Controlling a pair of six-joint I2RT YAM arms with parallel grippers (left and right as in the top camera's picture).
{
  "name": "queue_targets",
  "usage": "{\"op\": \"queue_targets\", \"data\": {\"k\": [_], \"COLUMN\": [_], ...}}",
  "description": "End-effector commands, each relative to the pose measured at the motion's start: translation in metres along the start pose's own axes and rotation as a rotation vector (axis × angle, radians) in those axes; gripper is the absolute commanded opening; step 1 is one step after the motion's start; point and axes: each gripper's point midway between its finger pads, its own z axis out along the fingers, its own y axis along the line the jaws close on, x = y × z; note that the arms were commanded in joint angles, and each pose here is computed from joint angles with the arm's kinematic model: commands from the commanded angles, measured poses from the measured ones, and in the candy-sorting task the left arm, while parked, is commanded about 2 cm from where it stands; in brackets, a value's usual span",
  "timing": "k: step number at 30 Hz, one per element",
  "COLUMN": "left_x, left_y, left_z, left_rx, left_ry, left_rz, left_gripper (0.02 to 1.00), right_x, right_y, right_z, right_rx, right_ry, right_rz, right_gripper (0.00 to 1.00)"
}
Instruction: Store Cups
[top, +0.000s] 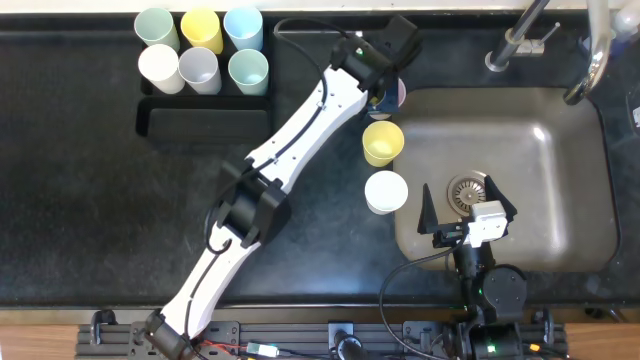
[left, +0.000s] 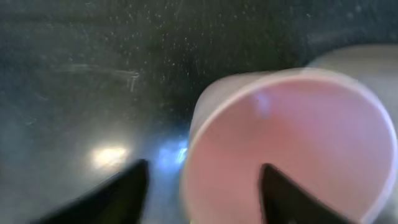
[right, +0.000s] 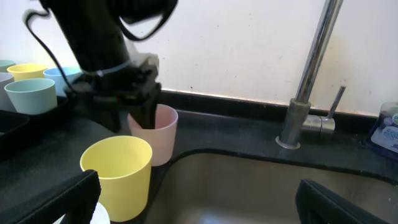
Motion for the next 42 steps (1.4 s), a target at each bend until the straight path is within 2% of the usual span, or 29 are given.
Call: {"op": "queue_targets", "data": {"k": [1,5,9,11,15,18,21,26,30,36,42], "left_x": [-0.016,-0.032,-0.061,-0.075,-0.093,-0.093,-0.085,-0.047,-0.014,0.030,0.046], "left_y": [-0.005,-0.008,0.000,0.019,0.086,0.155,0.220,0.320,0.364,0.403,0.419], "left_z": [-0.003,-0.040,-0.127,-0.175,-0.260,-0.300,-0.318,-0.307,-0.265,-0.203,-0.167], "left_rx": [0.023,0.046,0.056,0.025,-0.027,-0.077,-0.121,-0.192,-0.196,-0.258,-0.295], "left_ry": [-0.056,-0.129,-0.307,-0.409,-0.543,-0.582,-0.597,-0.556,-0.459,-0.296,-0.195], "left_rz": [-0.013,-0.004,0.029,0.027,-0.061,-0.161,-0.219,-0.322,-0.359,-0.395,-0.331], "left_gripper": [0.034,0.034,0.034,0.034,0.031,0.034,0.034,0.034,0.034,0.034,0.034], "right_x": [0.003,0.003,0.003,0.003,0.003,0.003,0.003,0.003,0.003,0.003,0.003], "right_y": [-0.001,-0.001,-0.001,-0.001,-0.001,-0.001,-0.001,-0.001,-0.001,-0.001,-0.001], "right_z": [0.000,0.000,0.000,0.000,0.000,0.000,0.000,0.000,0.000,0.000,0.000], "right_rx": [0.007,0.007,0.007,0.007,0.007,0.007,0.007,0.007,0.007,0.007,0.007], "right_ry": [-0.001,-0.001,-0.001,-0.001,-0.001,-0.001,-0.001,-0.001,-0.001,-0.001,-0.001], "right_rz": [-0.003,-0.003,-0.004,-0.003,-0.004,-0.003,-0.003,-0.003,-0.003,-0.004,-0.004], "right_gripper": [0.998,0.998,0.998,0.996,0.998,0.996,0.998,0.998,0.998,0.996,0.996]}}
